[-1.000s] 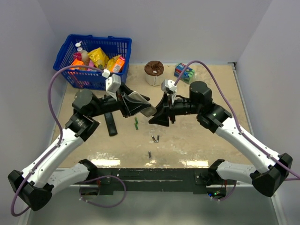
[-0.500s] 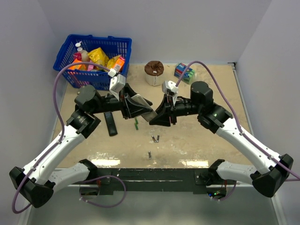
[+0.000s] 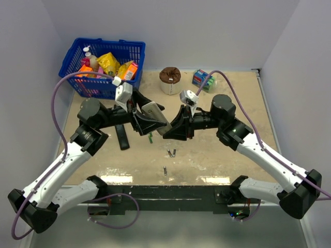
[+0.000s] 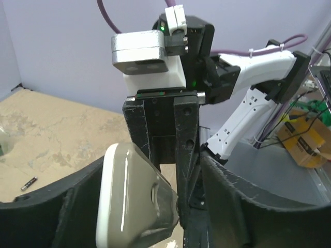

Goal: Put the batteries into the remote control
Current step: Adjust the remote control.

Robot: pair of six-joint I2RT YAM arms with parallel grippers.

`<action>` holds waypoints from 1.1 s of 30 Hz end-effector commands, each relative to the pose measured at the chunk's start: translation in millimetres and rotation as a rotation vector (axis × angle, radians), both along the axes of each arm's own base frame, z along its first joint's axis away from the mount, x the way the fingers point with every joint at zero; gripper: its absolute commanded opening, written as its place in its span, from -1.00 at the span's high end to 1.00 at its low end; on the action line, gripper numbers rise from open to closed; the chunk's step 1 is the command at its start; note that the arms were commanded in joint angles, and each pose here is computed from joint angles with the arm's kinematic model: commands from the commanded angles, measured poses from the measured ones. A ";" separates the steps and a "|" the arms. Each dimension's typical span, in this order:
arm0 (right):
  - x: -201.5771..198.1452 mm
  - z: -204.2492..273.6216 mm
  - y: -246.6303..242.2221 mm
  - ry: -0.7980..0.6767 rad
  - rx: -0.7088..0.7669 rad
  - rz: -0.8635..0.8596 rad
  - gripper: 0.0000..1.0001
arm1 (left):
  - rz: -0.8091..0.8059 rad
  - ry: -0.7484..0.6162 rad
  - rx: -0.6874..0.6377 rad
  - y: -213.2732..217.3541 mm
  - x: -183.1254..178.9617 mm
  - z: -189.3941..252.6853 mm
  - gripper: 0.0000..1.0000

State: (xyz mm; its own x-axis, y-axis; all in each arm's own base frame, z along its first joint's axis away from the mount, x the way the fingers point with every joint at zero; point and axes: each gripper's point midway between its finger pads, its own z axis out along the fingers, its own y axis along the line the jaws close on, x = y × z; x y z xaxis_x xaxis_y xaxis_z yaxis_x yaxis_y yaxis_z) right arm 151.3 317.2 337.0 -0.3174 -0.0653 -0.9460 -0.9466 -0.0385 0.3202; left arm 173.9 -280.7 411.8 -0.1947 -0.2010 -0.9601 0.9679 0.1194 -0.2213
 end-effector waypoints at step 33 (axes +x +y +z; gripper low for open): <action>27.8 38.7 19.9 0.058 0.293 -0.106 1.00 | 0.125 0.106 -0.412 6.8 17.1 5.2 -0.27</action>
